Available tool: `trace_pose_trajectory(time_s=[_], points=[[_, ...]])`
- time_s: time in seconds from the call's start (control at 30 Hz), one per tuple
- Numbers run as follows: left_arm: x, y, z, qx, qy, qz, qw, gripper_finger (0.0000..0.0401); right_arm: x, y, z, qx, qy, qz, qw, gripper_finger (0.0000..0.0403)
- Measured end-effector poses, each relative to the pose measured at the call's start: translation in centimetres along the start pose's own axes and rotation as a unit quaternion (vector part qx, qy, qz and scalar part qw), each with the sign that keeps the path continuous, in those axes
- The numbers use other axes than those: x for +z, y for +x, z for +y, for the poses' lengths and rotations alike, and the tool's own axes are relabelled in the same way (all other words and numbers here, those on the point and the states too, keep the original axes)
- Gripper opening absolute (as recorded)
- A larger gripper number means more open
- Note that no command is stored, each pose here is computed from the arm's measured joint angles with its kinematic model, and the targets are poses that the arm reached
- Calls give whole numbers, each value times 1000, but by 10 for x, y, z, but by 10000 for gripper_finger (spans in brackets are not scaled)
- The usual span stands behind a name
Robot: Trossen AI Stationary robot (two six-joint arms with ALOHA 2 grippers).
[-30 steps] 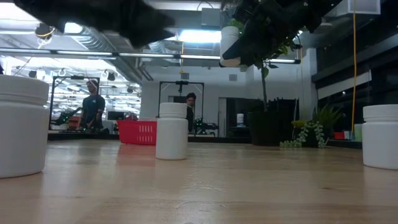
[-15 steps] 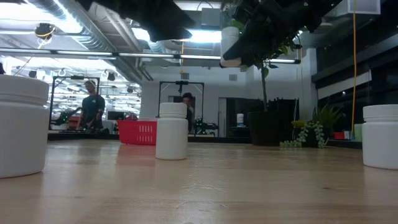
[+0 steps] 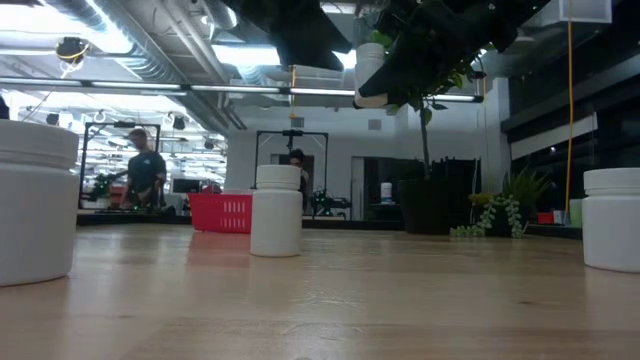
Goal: Pick and place pill bottles into a basket
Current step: Put the white pill bottle into the red bin
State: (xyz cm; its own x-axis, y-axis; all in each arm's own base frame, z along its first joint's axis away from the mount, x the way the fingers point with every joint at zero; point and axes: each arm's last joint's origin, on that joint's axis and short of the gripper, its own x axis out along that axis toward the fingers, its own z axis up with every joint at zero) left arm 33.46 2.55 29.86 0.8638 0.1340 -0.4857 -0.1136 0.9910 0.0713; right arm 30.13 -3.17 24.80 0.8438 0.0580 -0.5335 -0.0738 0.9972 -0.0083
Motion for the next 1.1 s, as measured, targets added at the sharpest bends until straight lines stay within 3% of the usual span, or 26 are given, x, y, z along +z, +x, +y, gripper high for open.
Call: trace_pose_trajectory(time_s=[0.33,1.1], points=[[16,-3,4,-17,-2,-3,1000,263,0,0,0,0,-3,-2,1000,172],[14,13,13,-18,-13,-12,1000,263,3,1,-1,-3,-2,-16,1000,172]])
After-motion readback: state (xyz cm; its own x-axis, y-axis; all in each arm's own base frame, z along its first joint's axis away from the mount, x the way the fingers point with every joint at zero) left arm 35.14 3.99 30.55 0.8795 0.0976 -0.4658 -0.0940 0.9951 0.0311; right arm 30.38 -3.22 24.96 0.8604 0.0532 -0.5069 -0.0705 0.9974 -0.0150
